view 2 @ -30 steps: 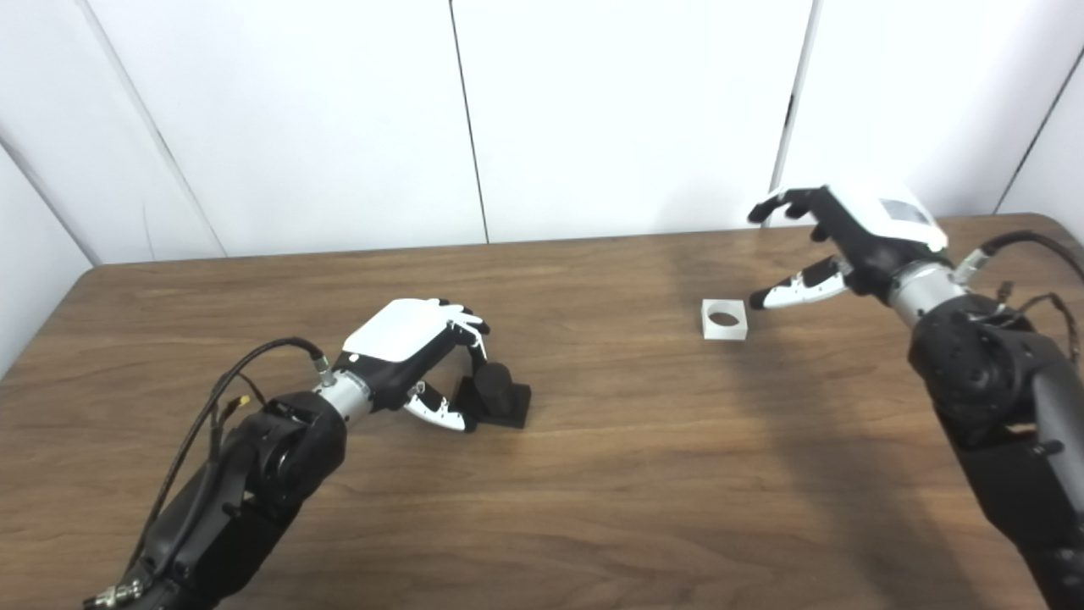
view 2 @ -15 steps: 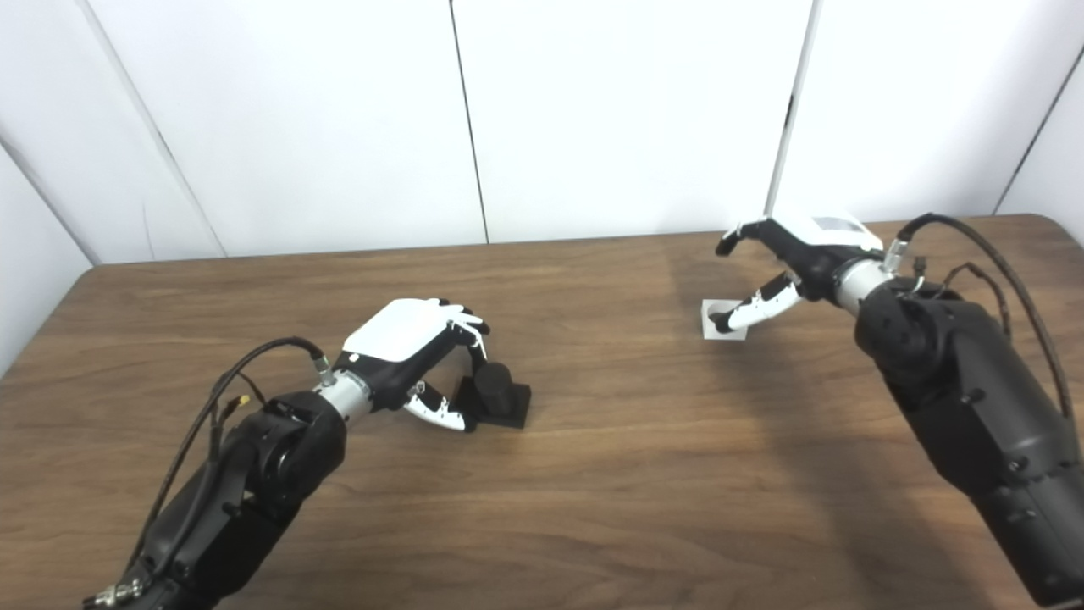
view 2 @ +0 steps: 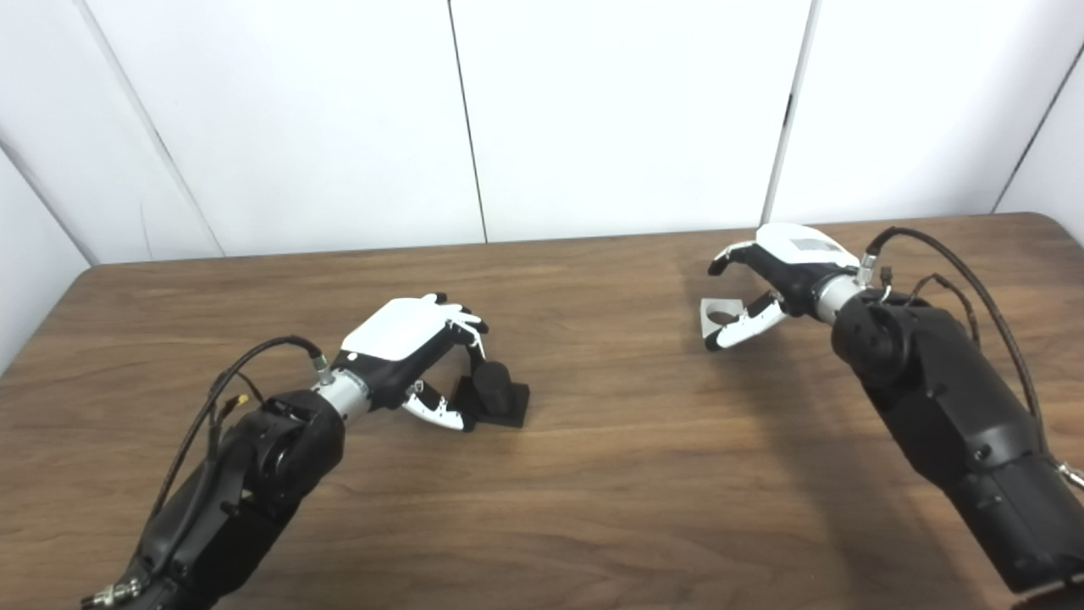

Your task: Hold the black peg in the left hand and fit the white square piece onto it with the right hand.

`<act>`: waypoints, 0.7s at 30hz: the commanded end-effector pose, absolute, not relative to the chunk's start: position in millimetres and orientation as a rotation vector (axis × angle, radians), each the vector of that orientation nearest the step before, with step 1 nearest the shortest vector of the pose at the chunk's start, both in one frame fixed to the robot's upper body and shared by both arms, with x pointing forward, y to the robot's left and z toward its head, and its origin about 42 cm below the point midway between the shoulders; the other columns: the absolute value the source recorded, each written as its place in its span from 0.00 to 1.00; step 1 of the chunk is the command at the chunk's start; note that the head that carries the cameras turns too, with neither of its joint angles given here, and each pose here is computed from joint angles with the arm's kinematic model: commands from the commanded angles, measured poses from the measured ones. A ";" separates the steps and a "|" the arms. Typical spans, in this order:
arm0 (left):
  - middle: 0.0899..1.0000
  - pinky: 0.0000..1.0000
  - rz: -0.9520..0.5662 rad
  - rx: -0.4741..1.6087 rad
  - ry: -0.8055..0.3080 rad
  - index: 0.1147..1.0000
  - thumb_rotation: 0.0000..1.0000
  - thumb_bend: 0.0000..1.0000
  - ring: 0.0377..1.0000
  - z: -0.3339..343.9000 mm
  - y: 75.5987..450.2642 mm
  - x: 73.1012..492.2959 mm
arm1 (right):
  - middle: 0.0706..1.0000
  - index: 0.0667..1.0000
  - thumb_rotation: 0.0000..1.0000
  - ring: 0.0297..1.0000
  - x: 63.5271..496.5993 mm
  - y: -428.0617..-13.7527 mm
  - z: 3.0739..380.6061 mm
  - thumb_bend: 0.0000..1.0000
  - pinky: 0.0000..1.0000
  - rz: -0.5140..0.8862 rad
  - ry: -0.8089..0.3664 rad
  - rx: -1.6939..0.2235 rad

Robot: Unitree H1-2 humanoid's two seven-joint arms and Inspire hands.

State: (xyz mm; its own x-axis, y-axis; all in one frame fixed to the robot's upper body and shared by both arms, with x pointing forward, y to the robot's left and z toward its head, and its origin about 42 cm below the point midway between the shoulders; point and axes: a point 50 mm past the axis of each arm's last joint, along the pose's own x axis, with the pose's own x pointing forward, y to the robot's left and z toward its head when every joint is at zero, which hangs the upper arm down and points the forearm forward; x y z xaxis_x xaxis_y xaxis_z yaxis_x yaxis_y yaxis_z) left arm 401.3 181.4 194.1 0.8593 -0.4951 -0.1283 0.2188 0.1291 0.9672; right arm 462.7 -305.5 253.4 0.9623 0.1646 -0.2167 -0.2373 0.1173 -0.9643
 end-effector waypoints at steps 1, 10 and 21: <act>0.84 1.00 -0.506 1.412 -0.196 0.42 0.08 0.52 0.92 192.4 198.2 404.7 | 0.90 0.80 0.40 0.92 474.4 -304.1 288.3 0.82 0.92 0.234 -0.017 -1.454; 0.84 0.97 -0.508 1.402 -0.194 0.42 0.08 0.52 0.91 191.0 198.1 403.0 | 0.90 0.79 0.39 0.91 477.6 -308.4 277.3 0.81 0.91 0.231 0.016 -1.460; 0.84 0.98 -0.510 1.399 -0.188 0.42 0.08 0.52 0.92 189.2 199.8 401.4 | 0.89 0.75 0.37 0.90 478.9 -311.7 260.7 0.80 0.92 0.240 0.046 -1.463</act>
State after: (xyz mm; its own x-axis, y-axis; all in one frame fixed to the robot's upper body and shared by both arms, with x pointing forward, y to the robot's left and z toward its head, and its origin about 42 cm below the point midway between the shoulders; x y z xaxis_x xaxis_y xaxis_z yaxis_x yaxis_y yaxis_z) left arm 400.0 183.6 193.7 0.8616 -0.4913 -0.1274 0.2187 0.1328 0.9667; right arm 468.3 -316.1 232.2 0.9574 0.1097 -0.2670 -0.2775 0.0962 -0.9559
